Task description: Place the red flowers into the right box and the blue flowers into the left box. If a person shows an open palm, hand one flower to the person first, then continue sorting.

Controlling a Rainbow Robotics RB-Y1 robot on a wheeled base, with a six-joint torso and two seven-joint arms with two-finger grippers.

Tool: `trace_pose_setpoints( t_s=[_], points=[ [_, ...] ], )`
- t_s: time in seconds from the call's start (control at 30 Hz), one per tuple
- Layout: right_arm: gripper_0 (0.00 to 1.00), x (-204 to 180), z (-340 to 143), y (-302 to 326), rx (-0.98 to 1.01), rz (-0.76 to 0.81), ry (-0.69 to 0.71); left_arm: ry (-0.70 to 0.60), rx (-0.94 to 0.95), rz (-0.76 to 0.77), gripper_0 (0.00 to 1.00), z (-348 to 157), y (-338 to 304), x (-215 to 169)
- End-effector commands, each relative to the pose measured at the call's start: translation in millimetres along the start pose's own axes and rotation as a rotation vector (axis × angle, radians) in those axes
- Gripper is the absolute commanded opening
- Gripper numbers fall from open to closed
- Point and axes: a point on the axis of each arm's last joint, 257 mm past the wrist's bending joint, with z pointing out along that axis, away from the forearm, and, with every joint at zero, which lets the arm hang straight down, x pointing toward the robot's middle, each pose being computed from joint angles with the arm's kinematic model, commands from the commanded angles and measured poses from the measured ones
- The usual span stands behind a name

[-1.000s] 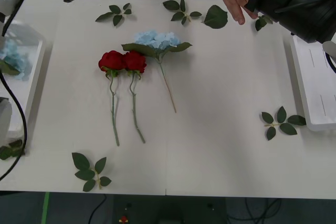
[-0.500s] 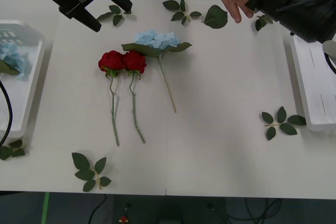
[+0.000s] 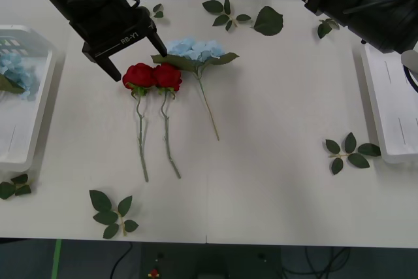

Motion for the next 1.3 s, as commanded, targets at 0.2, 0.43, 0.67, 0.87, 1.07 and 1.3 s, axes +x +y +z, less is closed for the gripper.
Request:
trace_pose_setpoints(
  t_s=[0.2, 0.43, 0.67, 0.87, 1.07, 1.3],
  points=[
    [1.0, -9, -3, 3, -0.026, 0.004, -0.009, -0.068, 0.014, -0.06, 1.0, -27, 5, -15],
    [1.0, -1, -31, 8, -0.159, 0.035, 0.114, -0.094, -0.001, -0.047, 1.0, -18, 29, -26],
    [1.0, 5, -81, 17, -0.335, 0.071, 0.286, -0.161, -0.003, -0.019, 1.0, 20, 60, -46],
    [1.0, 15, -128, 30, -0.447, 0.099, 0.404, -0.212, 0.015, 0.006, 1.0, 59, 81, -61],
    [1.0, 24, -167, 44, -0.519, 0.101, 0.469, -0.26, 0.003, 0.017, 1.0, 87, 96, -71],
    [1.0, 27, -186, 60, -0.554, 0.173, 0.5, -0.355, 0.027, 0.047, 1.0, 121, 104, -88]
  ],
)
